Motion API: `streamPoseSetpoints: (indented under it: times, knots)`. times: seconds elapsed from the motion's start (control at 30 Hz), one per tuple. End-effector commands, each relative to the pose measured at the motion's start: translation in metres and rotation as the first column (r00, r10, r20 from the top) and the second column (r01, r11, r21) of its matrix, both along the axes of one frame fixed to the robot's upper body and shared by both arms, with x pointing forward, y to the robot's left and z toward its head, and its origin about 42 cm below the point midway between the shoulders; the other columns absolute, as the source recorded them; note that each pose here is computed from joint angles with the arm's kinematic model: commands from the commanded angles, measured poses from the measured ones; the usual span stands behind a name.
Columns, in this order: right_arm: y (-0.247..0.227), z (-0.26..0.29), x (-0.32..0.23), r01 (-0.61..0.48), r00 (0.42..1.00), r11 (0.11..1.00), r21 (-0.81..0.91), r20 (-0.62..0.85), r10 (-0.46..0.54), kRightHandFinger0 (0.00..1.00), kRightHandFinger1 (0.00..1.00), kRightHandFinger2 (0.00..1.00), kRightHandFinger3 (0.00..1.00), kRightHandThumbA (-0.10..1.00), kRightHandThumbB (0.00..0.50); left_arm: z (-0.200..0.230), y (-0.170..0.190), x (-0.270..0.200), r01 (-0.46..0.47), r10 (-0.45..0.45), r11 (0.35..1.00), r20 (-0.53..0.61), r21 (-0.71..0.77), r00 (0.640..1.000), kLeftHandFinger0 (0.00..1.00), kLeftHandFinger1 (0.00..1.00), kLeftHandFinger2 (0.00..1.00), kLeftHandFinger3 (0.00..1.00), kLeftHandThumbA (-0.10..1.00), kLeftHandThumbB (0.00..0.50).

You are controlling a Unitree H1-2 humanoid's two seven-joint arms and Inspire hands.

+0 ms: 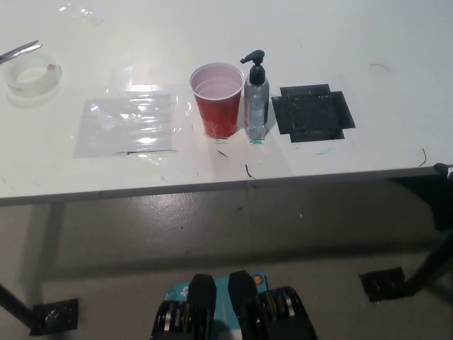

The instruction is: The robot uses its right hand to press the hand soap kept in the middle of the table to get liquid hand soap out

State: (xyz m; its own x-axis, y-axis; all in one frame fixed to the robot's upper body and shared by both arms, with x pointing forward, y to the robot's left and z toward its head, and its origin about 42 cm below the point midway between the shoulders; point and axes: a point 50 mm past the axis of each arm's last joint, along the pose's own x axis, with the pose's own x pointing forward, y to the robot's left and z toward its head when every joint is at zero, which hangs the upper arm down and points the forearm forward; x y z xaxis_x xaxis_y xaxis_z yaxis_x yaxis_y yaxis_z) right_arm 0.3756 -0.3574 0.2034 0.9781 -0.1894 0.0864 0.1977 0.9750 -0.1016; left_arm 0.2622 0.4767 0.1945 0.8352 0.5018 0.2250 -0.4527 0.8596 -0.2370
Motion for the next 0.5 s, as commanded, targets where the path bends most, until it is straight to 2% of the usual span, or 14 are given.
streamPoseSetpoints:
  times: [0.0, 0.17, 0.4, 0.47]
  knots:
    - [-0.0059, 0.0169, 0.0014, 0.047, 0.996, 0.997, 0.054, 0.079, -0.051, 1.00, 1.00, 1.00, 1.00, 1.00, 0.246, 0.0141, 0.0047, 0.0026, -0.004, 0.002, 0.999, 0.047, 0.042, 0.999, 0.31, 0.48, 0.61, 0.85, 1.00, 0.128]
    - [-0.0063, 0.0179, -0.0001, 0.059, 0.995, 0.996, 0.060, 0.075, -0.063, 1.00, 1.00, 1.00, 1.00, 1.00, 0.257, 0.0168, 0.0030, 0.0052, 0.001, -0.003, 0.999, 0.058, 0.037, 0.998, 0.30, 0.46, 0.58, 0.83, 1.00, 0.130]
    - [-0.0050, 0.0195, 0.0010, 0.074, 0.995, 0.996, 0.056, 0.070, -0.077, 1.00, 1.00, 1.00, 1.00, 1.00, 0.225, 0.0181, 0.0017, 0.0052, -0.004, 0.002, 0.999, 0.054, 0.038, 0.999, 0.33, 0.48, 0.60, 0.84, 1.00, 0.124]
    - [-0.0052, 0.0193, 0.0014, 0.074, 0.994, 0.996, 0.054, 0.072, -0.078, 1.00, 1.00, 1.00, 1.00, 1.00, 0.231, 0.0180, 0.0020, 0.0053, -0.003, 0.001, 0.999, 0.054, 0.038, 0.999, 0.33, 0.48, 0.59, 0.84, 1.00, 0.125]
